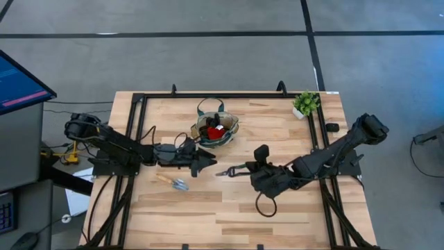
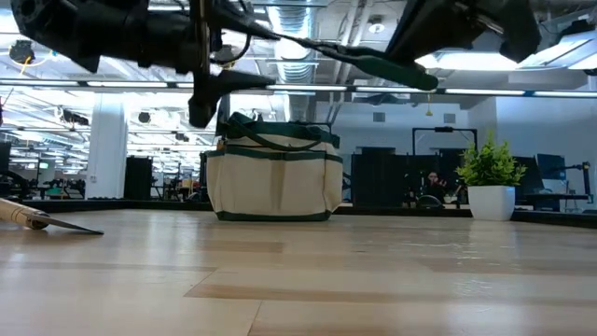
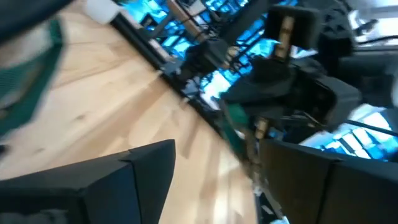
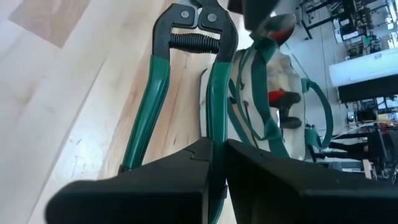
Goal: Pick & Place Garden tools in Gardening bag
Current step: Put the green shear scissors into the brown gardening bag
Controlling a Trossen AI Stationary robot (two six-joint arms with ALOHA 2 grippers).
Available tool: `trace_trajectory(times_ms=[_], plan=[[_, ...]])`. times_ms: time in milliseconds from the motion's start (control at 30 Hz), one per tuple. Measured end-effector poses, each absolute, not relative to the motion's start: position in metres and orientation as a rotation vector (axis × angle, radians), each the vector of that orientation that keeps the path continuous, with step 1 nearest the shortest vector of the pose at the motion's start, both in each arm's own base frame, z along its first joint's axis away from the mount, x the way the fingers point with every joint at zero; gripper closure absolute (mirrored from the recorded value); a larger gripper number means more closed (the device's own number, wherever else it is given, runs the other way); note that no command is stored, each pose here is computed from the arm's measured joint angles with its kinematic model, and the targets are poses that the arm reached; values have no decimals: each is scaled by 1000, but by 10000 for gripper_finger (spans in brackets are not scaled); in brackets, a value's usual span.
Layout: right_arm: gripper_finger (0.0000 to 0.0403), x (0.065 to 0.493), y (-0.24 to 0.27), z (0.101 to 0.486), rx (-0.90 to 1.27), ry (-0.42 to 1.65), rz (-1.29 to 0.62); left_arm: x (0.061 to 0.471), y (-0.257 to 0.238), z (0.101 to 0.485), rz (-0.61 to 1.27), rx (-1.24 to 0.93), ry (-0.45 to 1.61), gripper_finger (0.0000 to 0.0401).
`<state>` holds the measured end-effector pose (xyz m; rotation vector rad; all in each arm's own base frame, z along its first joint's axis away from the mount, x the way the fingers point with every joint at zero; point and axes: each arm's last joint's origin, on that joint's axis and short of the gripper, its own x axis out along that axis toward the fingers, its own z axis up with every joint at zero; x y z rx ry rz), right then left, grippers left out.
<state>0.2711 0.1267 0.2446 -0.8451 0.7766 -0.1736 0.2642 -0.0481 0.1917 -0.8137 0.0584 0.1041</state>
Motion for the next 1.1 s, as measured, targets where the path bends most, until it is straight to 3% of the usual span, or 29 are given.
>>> trace_trajectory(times_ms=[233, 467, 900, 1100], plan=[[390, 271, 127, 245, -846, 774, -173, 270, -63, 205, 41, -797, 38, 182], [390, 271, 127, 245, -848, 775, -167, 287, -68, 183, 79, -805, 118, 183], [390, 272, 128, 244, -833, 775, -151, 323, -71, 186, -39, -821, 157, 185], [390, 273, 124, 244, -829, 781, -162, 322, -72, 182, -33, -813, 193, 226]])
